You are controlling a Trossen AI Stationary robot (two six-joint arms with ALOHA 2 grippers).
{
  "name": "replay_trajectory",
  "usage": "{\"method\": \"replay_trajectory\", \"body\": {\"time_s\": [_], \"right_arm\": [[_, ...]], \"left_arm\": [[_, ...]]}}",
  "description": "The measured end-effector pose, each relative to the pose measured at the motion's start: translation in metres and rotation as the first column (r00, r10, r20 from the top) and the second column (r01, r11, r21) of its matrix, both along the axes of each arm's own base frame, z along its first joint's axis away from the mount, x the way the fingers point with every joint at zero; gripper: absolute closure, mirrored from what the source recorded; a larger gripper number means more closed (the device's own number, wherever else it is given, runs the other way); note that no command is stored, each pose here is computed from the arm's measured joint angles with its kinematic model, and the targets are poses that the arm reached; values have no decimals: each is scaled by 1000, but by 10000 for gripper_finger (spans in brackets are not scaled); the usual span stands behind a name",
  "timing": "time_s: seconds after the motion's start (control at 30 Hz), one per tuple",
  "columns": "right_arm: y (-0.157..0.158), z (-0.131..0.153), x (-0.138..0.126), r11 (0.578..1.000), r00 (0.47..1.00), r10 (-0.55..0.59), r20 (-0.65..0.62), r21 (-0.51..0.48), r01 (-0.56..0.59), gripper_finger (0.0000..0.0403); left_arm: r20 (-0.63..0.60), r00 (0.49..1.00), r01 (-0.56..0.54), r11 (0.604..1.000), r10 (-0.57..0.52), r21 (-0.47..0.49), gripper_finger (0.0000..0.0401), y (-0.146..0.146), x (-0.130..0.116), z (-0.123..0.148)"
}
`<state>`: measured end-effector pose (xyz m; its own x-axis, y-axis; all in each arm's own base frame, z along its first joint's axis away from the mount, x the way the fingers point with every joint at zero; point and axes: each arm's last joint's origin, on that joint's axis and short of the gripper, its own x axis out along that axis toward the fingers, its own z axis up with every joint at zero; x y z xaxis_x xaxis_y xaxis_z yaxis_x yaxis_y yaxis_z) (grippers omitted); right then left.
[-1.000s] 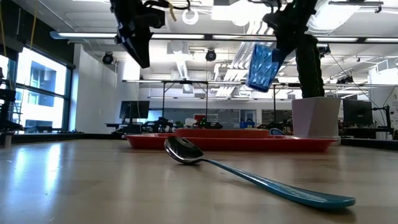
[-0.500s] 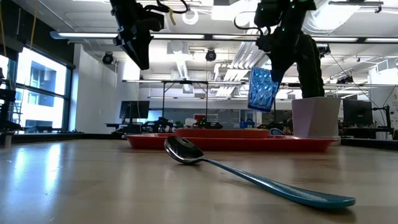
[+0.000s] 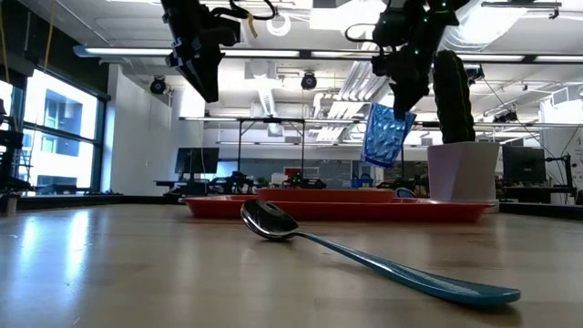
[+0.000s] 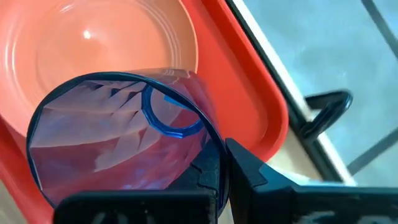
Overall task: Pick and place plate/cup/fork/spoon on tray
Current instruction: Put the blue cup on the orange tray on the top right of the orange plate
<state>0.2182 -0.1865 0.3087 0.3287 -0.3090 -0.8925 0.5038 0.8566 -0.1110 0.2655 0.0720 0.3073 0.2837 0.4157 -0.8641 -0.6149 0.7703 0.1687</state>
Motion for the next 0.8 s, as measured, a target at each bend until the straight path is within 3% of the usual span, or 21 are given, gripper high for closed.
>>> {"method": "replay_trajectory", "body": {"time_s": [0.33,0.43,0.8], "right_arm": [[-12,1,-8,957,962,252,-106,-117,-264,402],[-20,0,-11,957,963,247,-108,-126,-260,402],[-41,-32,-9,978,965,207,-164,12,-208,402]], "left_arm": [[0,1000,0,1000,0,0,307,0,0,0],[0,1000,0,1000,0,0,307,0,0,0],[24,1000,0,1000,0,6,307,0,2,1]]}}
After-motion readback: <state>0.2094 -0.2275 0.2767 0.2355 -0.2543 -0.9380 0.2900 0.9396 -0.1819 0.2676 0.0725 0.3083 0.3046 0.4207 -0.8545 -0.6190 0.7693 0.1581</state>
